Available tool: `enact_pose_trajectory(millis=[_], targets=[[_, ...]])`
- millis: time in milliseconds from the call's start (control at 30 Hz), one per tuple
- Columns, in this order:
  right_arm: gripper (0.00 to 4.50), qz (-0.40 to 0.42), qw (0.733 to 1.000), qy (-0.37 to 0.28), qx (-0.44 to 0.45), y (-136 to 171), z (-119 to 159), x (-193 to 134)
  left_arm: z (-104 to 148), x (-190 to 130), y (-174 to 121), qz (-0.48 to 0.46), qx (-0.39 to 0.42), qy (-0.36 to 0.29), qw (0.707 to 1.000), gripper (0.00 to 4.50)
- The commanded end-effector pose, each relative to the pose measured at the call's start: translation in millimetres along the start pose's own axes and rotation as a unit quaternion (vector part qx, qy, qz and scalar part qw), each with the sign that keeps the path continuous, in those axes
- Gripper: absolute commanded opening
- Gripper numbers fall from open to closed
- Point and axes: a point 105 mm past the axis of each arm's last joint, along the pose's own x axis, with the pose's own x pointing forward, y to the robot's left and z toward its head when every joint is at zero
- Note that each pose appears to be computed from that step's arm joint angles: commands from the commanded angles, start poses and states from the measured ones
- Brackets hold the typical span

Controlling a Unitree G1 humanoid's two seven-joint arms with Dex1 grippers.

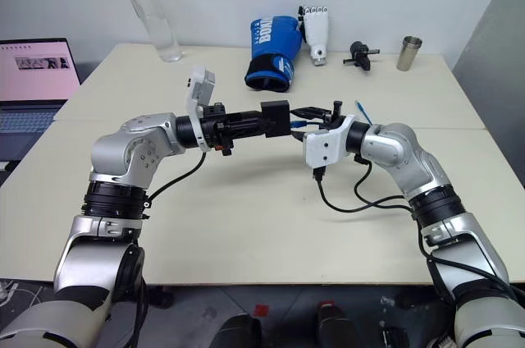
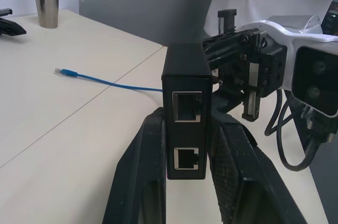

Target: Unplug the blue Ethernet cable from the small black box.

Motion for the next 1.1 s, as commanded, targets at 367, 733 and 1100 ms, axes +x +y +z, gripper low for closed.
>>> enact_pose_trajectory(millis=[367, 733, 1100], targets=[[4.46, 0.071, 0.802, -0.073, 0.588, -73, 15, -67, 37, -37, -2, -0.069, -0.018, -0.024, 0.997, 0.78], [4.46, 0.102, 0.729, -0.1, 0.669, -78, 20, -34, 62, -38, -3, -0.105, -0.028, -0.054, 0.993, 0.78], [4.46, 0.142, 0.722, -0.12, 0.666, -65, 28, -12, 60, -32, -7, -0.122, -0.024, -0.043, 0.991, 0.78]])
